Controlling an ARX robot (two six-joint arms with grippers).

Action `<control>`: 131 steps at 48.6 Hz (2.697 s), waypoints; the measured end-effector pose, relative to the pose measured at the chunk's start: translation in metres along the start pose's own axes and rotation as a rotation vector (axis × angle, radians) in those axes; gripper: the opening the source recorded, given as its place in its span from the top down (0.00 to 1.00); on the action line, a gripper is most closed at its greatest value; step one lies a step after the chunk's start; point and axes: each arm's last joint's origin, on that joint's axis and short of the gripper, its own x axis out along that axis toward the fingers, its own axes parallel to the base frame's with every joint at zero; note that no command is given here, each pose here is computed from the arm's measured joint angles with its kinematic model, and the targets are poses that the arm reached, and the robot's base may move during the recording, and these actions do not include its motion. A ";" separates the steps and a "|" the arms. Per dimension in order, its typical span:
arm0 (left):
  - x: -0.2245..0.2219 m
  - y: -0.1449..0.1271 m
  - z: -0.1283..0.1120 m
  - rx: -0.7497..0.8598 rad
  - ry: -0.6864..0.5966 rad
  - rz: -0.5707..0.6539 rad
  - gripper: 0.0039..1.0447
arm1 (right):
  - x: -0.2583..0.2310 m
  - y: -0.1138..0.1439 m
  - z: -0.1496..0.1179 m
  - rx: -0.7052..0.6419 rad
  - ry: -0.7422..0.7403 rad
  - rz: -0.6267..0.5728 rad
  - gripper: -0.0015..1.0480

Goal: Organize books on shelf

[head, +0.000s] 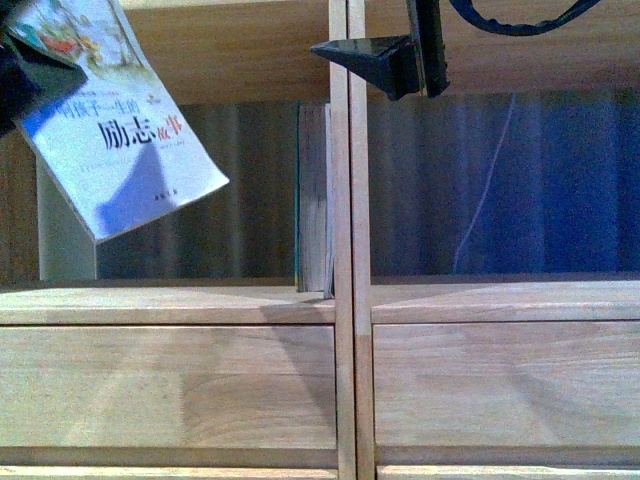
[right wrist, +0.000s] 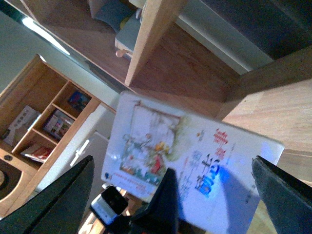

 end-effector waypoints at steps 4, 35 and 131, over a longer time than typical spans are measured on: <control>0.030 0.006 -0.008 0.136 0.031 0.041 0.94 | 0.000 0.000 0.000 0.000 0.000 0.001 0.07; 0.172 0.045 -0.086 0.476 0.150 0.143 0.94 | 0.000 0.000 0.000 0.000 0.000 0.001 0.07; -0.080 -0.046 -0.045 0.490 0.168 0.296 0.18 | 0.001 0.001 -0.001 -0.007 -0.004 -0.005 0.07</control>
